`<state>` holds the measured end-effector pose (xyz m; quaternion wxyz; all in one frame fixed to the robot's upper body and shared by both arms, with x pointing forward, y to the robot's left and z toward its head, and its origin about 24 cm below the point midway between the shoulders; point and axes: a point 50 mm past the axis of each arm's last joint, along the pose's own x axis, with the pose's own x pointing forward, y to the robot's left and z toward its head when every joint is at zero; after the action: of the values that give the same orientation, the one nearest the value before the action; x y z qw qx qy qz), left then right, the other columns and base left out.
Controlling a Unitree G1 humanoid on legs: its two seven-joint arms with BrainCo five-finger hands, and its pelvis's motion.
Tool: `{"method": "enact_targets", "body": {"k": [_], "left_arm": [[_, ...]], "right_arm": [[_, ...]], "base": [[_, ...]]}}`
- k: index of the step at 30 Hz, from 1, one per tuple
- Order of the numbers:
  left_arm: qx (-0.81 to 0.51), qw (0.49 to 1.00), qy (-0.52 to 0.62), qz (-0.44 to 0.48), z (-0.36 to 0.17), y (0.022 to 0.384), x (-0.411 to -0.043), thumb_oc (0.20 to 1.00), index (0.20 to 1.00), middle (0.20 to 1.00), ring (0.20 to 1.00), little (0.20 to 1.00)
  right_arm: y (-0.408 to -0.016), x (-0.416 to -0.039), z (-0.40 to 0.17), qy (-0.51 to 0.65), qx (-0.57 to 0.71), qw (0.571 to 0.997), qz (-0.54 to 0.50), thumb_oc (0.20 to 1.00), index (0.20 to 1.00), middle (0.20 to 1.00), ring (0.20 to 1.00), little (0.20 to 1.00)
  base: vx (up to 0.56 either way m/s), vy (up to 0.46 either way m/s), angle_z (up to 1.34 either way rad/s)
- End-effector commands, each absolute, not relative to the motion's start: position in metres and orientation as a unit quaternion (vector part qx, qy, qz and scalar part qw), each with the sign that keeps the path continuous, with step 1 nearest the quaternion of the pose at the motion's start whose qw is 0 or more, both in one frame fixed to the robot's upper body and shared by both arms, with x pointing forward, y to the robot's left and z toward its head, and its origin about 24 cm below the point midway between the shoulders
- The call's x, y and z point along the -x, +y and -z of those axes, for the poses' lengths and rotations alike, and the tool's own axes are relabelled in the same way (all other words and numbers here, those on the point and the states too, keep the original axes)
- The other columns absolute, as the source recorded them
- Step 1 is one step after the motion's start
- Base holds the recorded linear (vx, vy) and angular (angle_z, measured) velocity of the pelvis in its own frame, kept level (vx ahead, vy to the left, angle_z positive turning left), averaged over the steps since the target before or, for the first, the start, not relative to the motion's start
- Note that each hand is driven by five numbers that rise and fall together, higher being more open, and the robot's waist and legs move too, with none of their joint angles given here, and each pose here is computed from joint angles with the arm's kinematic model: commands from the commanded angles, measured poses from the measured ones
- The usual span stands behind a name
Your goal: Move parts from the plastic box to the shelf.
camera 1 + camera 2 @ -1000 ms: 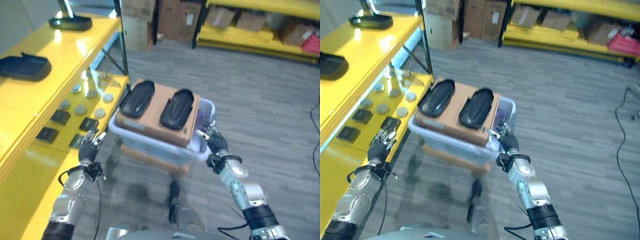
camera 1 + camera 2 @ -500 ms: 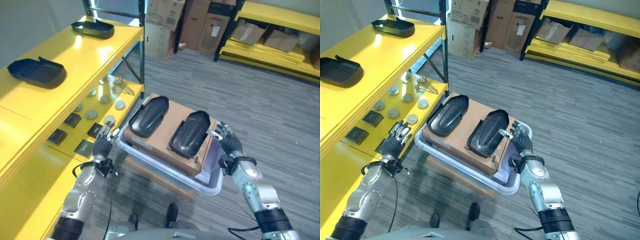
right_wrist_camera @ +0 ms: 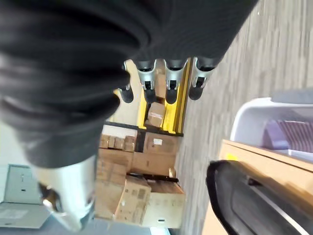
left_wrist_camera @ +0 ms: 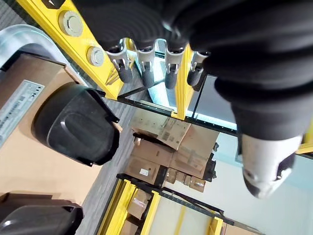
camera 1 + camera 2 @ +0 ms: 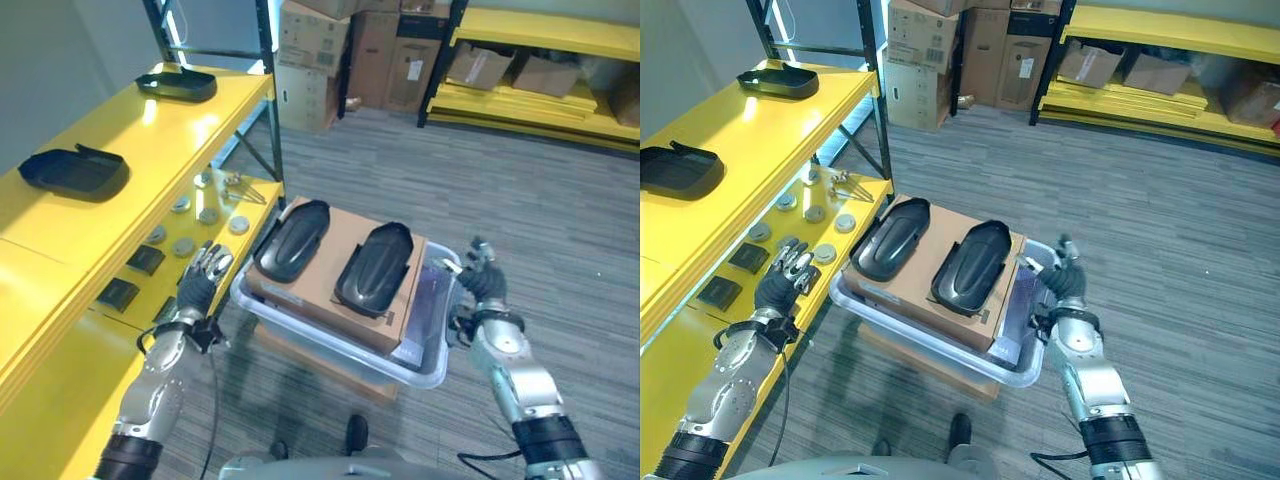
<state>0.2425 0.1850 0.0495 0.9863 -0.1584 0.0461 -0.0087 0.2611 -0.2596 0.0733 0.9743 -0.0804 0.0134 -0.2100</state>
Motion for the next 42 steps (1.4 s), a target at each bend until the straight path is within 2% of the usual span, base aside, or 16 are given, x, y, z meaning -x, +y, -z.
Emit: {"method": "enact_targets", "body": {"k": [1,6,10,21,34,42], "left_arm": [[0.150,0.986,-0.055,0.054,-0.086,0.180,-0.253,1.000,1.000,1.000,1.000,1.000],[0.157,0.971,-0.158,0.091,-0.132,0.157,-0.277,1.000,1.000,1.000,1.000,1.000],[0.152,0.966,-0.181,0.103,-0.143,0.150,-0.280,1.000,1.000,1.000,1.000,1.000],[0.162,0.964,-0.185,0.098,-0.137,0.145,-0.277,1.000,1.000,1.000,1.000,1.000],[0.161,0.967,-0.174,0.096,-0.132,0.149,-0.274,1.000,1.000,1.000,1.000,1.000],[0.159,0.968,-0.167,0.101,-0.130,0.148,-0.275,1.000,1.000,1.000,1.000,1.000]], "right_arm": [[-0.278,-0.283,-0.122,-0.100,0.134,0.948,0.271,1.000,1.000,1.000,1.000,1.000],[-0.308,-0.323,-0.163,-0.122,0.144,0.927,0.324,1.000,1.000,1.000,1.000,1.000],[-0.314,-0.334,-0.168,-0.111,0.122,0.929,0.332,1.000,1.000,1.000,1.000,1.000],[-0.308,-0.346,-0.155,-0.078,0.100,0.942,0.312,1.000,1.000,1.000,1.000,1.000],[-0.294,-0.348,-0.160,-0.092,0.108,0.945,0.293,1.000,1.000,1.000,1.000,1.000],[-0.293,-0.349,-0.140,-0.044,0.093,0.951,0.291,1.000,1.000,1.000,1.000,1.000]], "base": [[-0.03,0.097,0.00],[-0.27,0.101,0.09],[-0.16,0.013,0.25],[-0.03,0.039,0.04],[0.01,0.008,0.01],[0.00,-0.002,0.00]]}}
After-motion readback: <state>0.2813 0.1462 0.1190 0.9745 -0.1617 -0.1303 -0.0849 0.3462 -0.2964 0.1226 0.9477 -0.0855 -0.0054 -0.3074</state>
